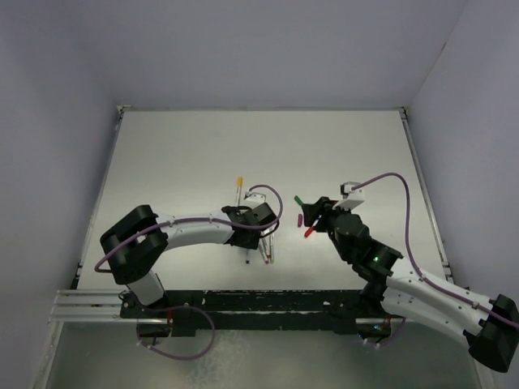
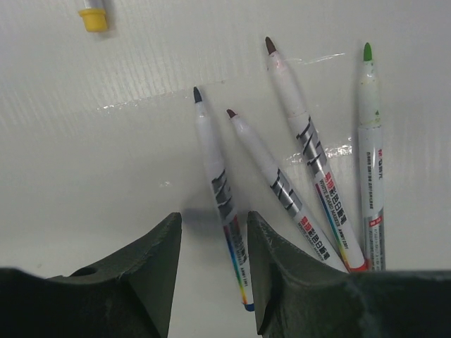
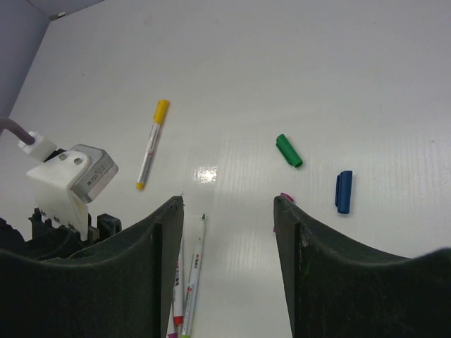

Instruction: Insert the pens into the pen caps

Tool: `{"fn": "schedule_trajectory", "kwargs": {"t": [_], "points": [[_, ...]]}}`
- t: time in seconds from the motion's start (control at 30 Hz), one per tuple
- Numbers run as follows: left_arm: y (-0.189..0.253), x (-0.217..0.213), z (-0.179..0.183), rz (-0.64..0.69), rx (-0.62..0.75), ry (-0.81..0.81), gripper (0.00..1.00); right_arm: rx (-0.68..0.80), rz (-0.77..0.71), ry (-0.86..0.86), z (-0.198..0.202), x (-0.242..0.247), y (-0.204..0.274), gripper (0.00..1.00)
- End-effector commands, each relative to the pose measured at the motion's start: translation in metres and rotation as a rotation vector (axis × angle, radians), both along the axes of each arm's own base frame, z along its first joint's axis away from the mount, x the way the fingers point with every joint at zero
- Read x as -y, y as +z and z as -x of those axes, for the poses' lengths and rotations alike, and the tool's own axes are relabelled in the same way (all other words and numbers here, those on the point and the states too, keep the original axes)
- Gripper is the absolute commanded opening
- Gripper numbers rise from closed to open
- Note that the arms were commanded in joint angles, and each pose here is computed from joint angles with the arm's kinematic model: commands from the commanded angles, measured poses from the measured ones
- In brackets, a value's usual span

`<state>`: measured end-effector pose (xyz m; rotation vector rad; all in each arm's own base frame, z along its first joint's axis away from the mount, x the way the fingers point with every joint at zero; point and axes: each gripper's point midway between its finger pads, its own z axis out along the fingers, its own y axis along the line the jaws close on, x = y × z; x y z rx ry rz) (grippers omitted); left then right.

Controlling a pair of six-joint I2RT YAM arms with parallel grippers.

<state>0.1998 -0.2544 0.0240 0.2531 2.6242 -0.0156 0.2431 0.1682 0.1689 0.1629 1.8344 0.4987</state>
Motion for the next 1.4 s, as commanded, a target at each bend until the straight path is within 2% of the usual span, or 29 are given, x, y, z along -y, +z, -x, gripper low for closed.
{"fn": "schedule_trajectory", "kwargs": {"t": [0.0, 0.47, 0.77, 0.93, 1.17, 1.37], "points": [[-0.005, 0.002, -0.003, 0.005, -0.016, -0.01, 0.45, 0.017, -0.033, -0.012, -0.002, 0.0, 0.007, 0.56], [-0.018, -0.035, 0.017, -0.045, -0.18, 0.002, 0.41, -0.015, -0.057, -0.009, 0.002, -0.001, 0.006, 0.56], [-0.029, -0.043, 0.038, -0.018, -0.293, 0.017, 0.39, -0.037, -0.037, -0.021, 0.003, 0.002, 0.011, 0.56], [-0.039, -0.04, 0.036, -0.039, -0.319, 0.003, 0.32, -0.026, -0.031, -0.027, 0.001, 0.003, 0.015, 0.56], [-0.058, -0.042, 0.029, -0.051, -0.36, 0.008, 0.3, -0.03, -0.028, -0.035, 0.004, 0.008, 0.011, 0.56], [-0.065, -0.048, 0.037, -0.06, -0.394, 0.028, 0.06, -0.026, -0.037, -0.053, 0.006, 0.013, 0.01, 0.56]]}}
